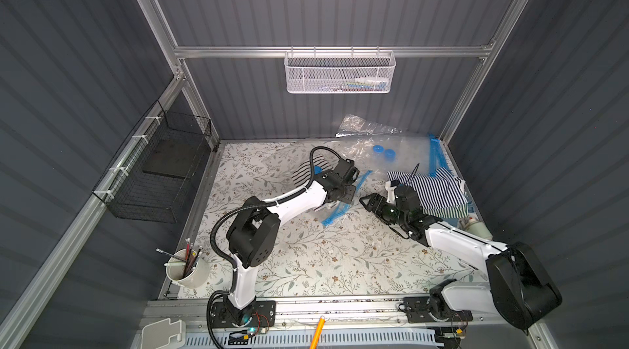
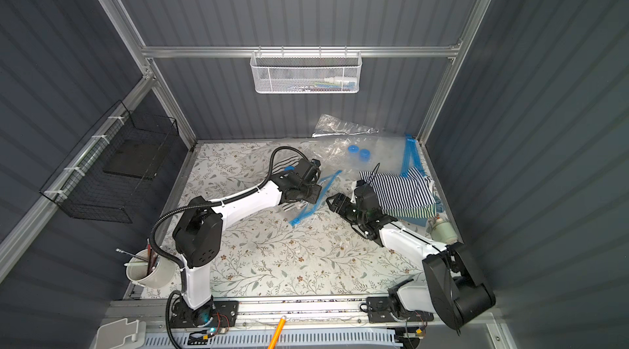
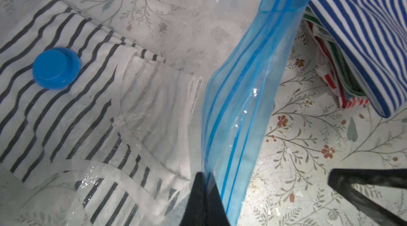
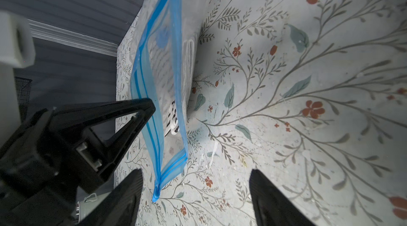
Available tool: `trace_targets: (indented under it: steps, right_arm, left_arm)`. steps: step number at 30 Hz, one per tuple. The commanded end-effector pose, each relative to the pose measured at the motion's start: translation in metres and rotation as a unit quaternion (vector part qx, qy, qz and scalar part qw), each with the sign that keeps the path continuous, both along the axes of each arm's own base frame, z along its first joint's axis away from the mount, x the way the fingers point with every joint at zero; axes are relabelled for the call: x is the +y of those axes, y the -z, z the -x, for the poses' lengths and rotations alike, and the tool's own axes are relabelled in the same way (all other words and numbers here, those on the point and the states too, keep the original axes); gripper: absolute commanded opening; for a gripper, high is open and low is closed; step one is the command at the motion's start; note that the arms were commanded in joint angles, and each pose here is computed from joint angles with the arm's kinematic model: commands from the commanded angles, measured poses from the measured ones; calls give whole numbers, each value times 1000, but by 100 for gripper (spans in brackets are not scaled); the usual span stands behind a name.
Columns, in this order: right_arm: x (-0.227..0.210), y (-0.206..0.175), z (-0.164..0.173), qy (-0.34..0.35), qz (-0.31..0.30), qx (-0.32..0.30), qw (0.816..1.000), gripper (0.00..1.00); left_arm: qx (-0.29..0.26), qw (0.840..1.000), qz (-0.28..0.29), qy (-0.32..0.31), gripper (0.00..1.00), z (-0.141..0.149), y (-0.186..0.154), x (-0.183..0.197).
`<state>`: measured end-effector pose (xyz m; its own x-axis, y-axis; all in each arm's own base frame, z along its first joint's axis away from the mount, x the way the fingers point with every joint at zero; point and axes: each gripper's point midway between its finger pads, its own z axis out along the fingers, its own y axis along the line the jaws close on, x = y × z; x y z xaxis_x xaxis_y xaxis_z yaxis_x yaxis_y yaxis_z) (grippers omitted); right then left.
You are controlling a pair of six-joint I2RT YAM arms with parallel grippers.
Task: Take the tank top out of the vacuum bag
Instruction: Open the vacuum bag at the center of the board.
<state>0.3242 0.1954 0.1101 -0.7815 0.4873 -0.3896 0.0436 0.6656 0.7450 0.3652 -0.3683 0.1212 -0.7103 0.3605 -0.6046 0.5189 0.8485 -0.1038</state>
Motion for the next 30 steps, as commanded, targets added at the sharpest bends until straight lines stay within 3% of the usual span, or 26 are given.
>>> trace_targets:
  steps: [1,10,16,19,20,30]
  right_arm:
    - [6,-5,-12,2,-1,-14,1000,78]
    - [20,3,-36,-4,13,-22,1000,67]
    - [23,24,-49,5,31,-1,1000,38]
    - [13,38,-48,24,52,13,998,6]
    - [9,43,-47,30,62,20,997,0]
    - [-25,68,-15,55,121,59,989,0]
  left_arm:
    - [12,999,35,5,0,4,-10,-13]
    - [9,998,58,9,0,11,-25,-12]
    - [-6,998,54,8,0,10,-35,-10]
    - [-21,999,46,5,0,6,-43,-6]
    - [-26,999,39,0,0,5,-45,-3]
    - [-123,986,-78,-75,0,-16,-80,57]
